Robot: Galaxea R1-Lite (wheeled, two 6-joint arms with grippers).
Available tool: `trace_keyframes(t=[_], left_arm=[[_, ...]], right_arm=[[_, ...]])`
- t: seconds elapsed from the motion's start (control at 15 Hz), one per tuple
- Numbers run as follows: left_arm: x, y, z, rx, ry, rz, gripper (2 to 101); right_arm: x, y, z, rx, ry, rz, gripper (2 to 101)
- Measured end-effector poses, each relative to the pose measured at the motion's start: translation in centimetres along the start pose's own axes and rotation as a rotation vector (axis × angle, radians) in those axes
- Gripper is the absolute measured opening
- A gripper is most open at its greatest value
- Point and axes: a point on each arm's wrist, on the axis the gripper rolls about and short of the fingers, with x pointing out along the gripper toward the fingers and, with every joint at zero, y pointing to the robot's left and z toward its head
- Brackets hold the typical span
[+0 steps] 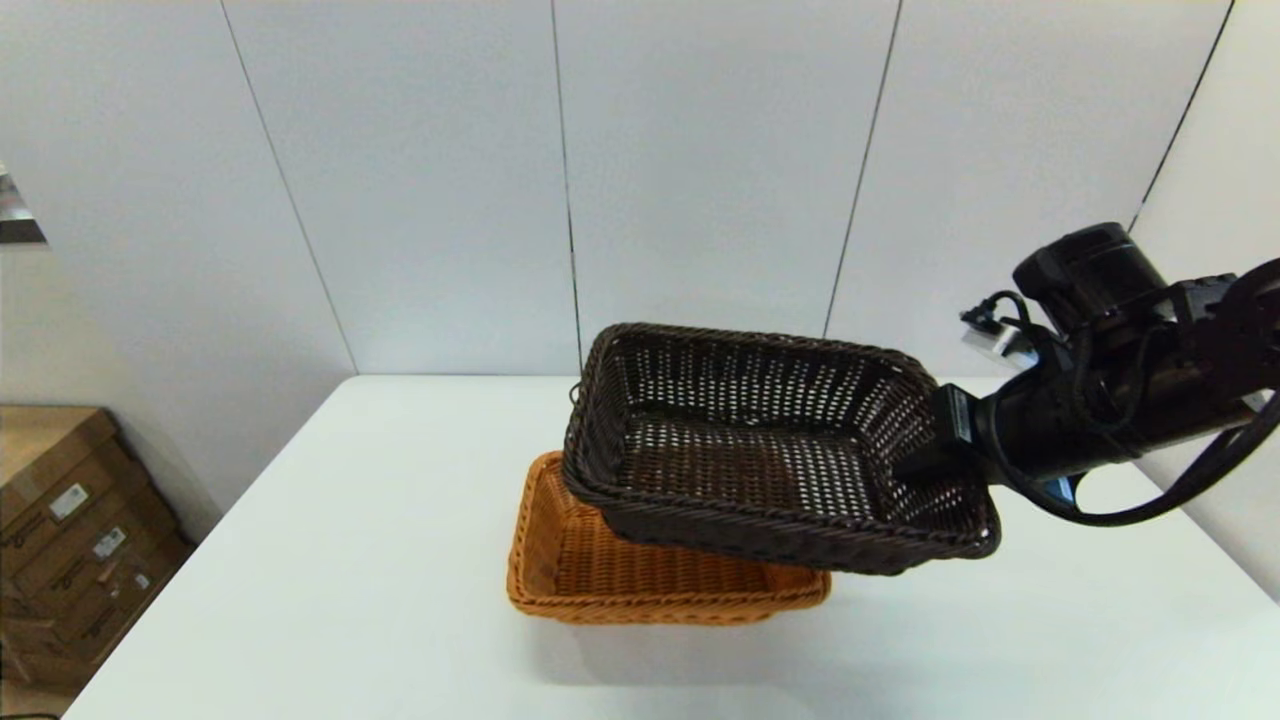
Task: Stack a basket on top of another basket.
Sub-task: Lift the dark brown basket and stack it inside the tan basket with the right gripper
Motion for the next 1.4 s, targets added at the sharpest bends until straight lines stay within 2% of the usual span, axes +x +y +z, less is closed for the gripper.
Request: trace_keyframes(t=[0.53,0.73,1.4], left_arm=[[0.0,0.0,0.0,-0.002,0.000,0.000,97.8],[0.0,0.0,0.0,-0.002,0.000,0.000,97.8],[0.0,0.0,0.0,-0.002,0.000,0.001,97.8]], right_arm=[[5.2,4.2,0.8,-0.098,0.097,0.020,15.3],[6.9,5.2,1.0,-0.118,0.131,0.019,15.3],[10.7,5.6,2.0,-0.123,0.168,0.002,15.3]])
